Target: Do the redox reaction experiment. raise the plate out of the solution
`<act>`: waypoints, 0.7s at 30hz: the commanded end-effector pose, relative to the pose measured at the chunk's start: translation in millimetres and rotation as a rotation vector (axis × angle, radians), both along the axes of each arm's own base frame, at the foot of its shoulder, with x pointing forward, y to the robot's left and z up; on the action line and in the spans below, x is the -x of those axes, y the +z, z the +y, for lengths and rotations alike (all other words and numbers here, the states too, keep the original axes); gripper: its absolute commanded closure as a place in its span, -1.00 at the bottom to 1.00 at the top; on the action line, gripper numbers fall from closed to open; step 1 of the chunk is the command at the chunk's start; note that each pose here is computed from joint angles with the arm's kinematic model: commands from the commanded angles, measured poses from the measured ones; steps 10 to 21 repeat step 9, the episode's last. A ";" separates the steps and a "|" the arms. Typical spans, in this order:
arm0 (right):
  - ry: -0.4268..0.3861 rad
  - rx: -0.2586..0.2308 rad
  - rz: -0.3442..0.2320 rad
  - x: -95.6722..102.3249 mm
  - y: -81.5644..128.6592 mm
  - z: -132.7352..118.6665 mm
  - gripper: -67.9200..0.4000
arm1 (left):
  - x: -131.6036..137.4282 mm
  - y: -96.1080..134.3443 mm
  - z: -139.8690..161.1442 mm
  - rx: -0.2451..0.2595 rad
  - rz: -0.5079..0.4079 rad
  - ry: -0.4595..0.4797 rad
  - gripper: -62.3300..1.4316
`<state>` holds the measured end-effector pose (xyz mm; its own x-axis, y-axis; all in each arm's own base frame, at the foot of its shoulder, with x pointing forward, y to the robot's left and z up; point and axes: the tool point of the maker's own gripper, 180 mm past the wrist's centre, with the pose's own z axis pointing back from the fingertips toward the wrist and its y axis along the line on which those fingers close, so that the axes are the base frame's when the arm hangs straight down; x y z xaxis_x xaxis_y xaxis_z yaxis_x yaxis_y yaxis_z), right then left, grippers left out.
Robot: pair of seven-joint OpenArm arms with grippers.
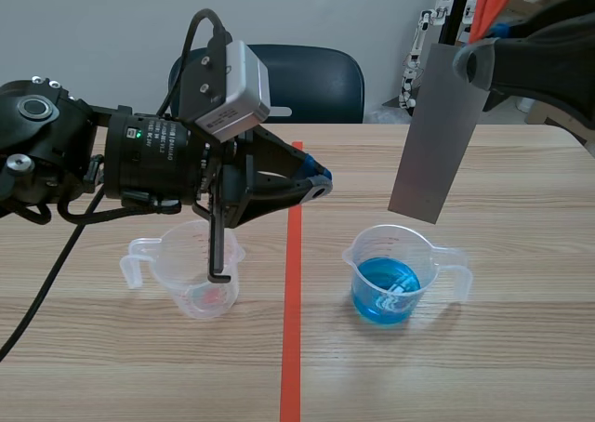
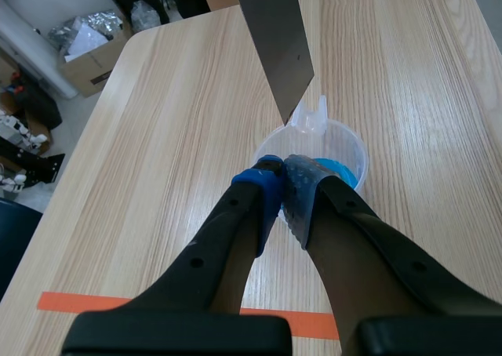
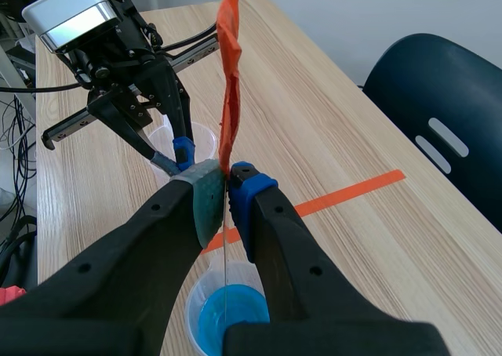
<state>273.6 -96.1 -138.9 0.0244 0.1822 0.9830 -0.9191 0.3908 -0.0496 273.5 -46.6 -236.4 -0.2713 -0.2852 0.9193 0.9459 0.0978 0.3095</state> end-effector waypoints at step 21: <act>0.013 -0.024 -0.032 -0.5 14.5 1.0 0.97 | 0.3 7.6 -3.7 0.028 -0.002 -0.010 0.87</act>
